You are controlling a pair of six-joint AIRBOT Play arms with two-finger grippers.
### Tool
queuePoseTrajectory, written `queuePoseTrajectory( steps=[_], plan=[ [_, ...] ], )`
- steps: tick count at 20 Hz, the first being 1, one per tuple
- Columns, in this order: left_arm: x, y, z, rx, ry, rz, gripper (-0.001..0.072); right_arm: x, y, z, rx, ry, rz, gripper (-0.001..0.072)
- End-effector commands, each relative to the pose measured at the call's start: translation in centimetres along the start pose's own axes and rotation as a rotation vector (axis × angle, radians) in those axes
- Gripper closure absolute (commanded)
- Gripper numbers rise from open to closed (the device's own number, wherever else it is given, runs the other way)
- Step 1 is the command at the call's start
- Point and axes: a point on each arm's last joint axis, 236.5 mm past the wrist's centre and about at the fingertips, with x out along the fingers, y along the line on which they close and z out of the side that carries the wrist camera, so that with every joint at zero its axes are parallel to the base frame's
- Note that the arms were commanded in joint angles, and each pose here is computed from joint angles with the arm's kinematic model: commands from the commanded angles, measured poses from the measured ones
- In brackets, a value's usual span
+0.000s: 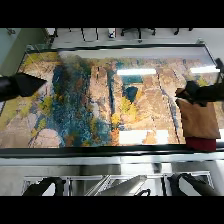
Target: Fold the shirts.
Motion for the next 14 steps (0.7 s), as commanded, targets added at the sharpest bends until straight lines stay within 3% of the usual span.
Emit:
queuePoseTrajectory(
  steps=[1, 6, 14],
  plan=[
    [4.1, -1.6, -6.0, -0.01, 0.116, -0.043, 0.0692, 3.4, 7.0, -4.1, -0.276, -0.017, 0.064, 0.0691],
    [9.0, -3.0, -14.9, -0.044, 0.257, -0.097, 0.0692, 6.5, 10.9, -9.7, -0.408, 0.106, 0.124, 0.069],
    [11.2, -3.2, -17.9, -0.042, 0.281, -0.11, 0.0692, 7.0, 11.7, -12.3, -0.404, 0.201, 0.152, 0.069]
  ],
)
